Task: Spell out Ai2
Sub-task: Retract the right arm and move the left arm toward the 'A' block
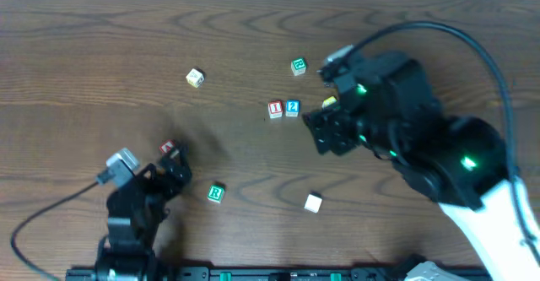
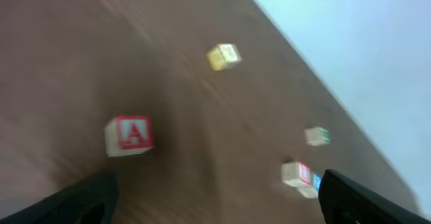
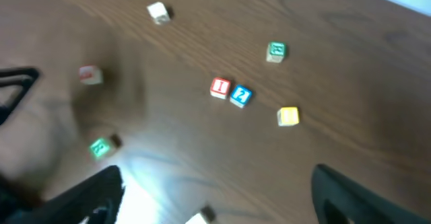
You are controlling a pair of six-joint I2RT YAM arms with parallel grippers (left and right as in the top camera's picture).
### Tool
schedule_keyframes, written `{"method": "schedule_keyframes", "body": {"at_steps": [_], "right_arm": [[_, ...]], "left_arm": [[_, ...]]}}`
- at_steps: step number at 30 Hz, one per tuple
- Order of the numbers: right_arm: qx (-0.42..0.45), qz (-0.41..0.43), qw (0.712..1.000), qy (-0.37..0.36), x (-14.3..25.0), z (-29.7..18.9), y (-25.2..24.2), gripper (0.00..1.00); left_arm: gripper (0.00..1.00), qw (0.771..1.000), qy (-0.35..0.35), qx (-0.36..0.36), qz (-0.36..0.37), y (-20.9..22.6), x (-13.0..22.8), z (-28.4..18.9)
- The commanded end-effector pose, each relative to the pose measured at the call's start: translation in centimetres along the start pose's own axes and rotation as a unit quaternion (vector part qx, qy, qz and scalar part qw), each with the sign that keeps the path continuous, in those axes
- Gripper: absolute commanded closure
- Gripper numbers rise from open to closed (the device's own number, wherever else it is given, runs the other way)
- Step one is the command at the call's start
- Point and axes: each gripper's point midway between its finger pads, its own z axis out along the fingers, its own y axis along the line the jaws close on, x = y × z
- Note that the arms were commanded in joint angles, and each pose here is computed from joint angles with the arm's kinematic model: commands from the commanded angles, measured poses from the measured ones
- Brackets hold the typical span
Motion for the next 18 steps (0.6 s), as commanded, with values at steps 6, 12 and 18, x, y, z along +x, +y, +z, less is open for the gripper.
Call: {"method": "schedule_keyframes", "body": {"at_steps": [6,12,18], "right_arm": [[0.056,0.048,0.997,-0.008,-0.9,1.8,-4.8,0.01],[0.093,0.089,0.992,0.007,-0.2,2.1,-8.7,0.01],[0.125,0.11,0.986,0.011,0.2,2.3,-12.3,0.01]], "left_arm": [[0.04,0.972,0.11,-0.197,-0.063,0.3,-1.5,2.4],[0.04,0.953,0.234,-0.194,-0.002,-2.5,-0.5,6.0],[0.05,0.96,0.25,-0.122,0.017,-5.3,-0.5,8.8]]}}
